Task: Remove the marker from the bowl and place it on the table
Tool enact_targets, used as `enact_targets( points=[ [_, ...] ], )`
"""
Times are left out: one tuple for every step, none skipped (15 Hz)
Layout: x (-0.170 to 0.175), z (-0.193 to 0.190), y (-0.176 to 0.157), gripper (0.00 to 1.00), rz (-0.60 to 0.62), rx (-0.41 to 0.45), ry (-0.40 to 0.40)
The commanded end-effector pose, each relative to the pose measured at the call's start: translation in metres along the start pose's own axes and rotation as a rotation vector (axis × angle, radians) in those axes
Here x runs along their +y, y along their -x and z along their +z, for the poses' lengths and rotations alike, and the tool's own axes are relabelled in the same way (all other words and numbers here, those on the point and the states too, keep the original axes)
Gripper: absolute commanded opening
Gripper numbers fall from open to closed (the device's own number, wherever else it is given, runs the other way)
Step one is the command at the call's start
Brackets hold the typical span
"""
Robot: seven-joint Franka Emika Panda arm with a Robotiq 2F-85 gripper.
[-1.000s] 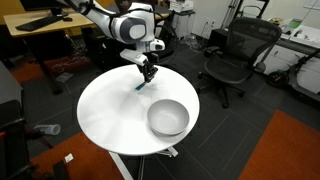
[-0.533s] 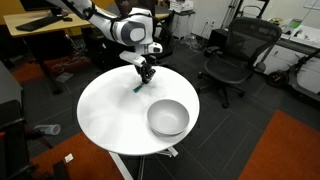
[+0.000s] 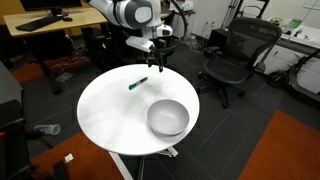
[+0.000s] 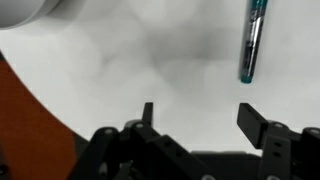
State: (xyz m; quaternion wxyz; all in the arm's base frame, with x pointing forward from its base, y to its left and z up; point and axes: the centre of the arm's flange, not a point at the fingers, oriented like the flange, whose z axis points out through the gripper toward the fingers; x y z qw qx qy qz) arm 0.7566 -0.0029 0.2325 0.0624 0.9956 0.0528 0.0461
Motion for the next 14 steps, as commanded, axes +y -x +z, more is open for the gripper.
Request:
enact_targets(
  points=[
    [0.032,-0.080,0.019,1.00,0.033,0.018,0.003],
    [0.037,-0.096,0.022,1.00,0.024,0.030,-0.005],
    [0.040,-0.113,0.026,1.00,0.023,0.039,0.002],
    [0.041,-0.126,0.030,1.00,0.023,0.047,0.005],
    [0.045,-0.138,0.032,1.00,0.023,0.055,0.004],
    [0.047,-0.149,0.034,1.00,0.023,0.056,0.000],
    [0.050,-0.156,0.037,1.00,0.021,0.060,-0.004],
    [0.051,-0.161,0.038,1.00,0.025,0.057,-0.003],
    [0.053,-0.167,0.040,1.00,0.027,0.062,-0.004],
    [0.050,-0.154,0.018,1.00,0.047,0.080,0.010],
    [0.051,-0.159,0.021,1.00,0.049,0.081,0.010],
    [0.052,-0.161,0.023,1.00,0.050,0.080,0.009],
    [0.052,-0.161,0.024,1.00,0.050,0.079,0.009],
    [0.052,-0.160,0.024,1.00,0.050,0.076,0.009]
  ],
)
